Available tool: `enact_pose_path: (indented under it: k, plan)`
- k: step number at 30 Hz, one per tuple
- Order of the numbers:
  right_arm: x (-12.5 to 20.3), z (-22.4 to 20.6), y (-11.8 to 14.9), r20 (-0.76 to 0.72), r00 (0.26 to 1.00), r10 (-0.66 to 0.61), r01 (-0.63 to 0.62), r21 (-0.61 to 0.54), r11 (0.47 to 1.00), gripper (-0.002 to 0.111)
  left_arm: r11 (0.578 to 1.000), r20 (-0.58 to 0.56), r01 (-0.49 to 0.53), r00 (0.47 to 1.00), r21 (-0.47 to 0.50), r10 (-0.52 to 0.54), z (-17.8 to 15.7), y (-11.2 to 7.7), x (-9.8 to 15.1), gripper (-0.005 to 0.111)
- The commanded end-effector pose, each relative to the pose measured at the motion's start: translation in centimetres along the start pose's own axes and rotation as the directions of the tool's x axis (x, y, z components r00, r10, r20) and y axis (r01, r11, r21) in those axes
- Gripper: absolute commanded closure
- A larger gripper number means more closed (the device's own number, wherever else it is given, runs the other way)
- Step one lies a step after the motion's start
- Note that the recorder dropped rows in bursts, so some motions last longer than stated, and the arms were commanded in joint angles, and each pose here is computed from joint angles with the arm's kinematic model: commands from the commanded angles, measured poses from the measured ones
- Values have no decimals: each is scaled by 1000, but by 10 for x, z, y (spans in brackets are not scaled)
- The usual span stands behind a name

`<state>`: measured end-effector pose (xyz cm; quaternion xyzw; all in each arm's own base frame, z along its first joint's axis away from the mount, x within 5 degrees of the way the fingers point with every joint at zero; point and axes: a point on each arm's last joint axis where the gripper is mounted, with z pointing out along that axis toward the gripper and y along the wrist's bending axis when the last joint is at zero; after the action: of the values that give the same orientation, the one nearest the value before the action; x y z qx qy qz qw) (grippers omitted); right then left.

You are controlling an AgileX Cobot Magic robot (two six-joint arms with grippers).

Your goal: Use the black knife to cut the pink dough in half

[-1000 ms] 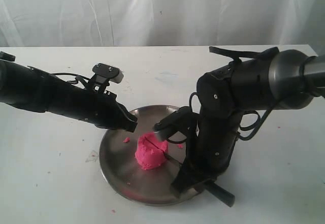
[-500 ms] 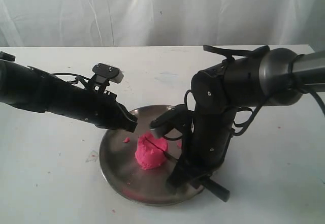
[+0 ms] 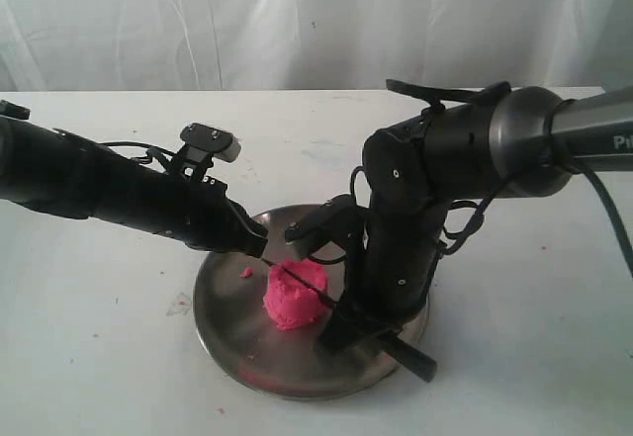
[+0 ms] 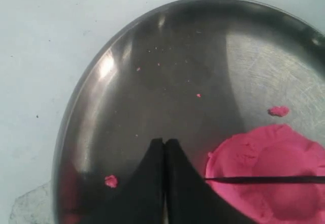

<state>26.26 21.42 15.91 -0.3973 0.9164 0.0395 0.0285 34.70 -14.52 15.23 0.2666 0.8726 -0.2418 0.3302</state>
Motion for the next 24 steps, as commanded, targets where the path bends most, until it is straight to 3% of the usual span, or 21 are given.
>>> enact_pose_path:
  k: [1, 19, 24]
  plan:
    - [-2, 2, 1, -11, 1000, -19, 19, 2, 1000, 103, 999, 8, 2, 1000, 34, -2, -3, -5, -1, 107]
    - [-4, 0, 1, -6, 1000, -17, 17, 0, 1000, 103, 999, -51, 27, 998, 33, -25, 15, 2, 16, 107]
    - [-4, 0, 1, -6, 1000, -19, 19, 0, 1000, 103, 995, -33, 24, 999, 97, -21, 19, -1, 9, 107]
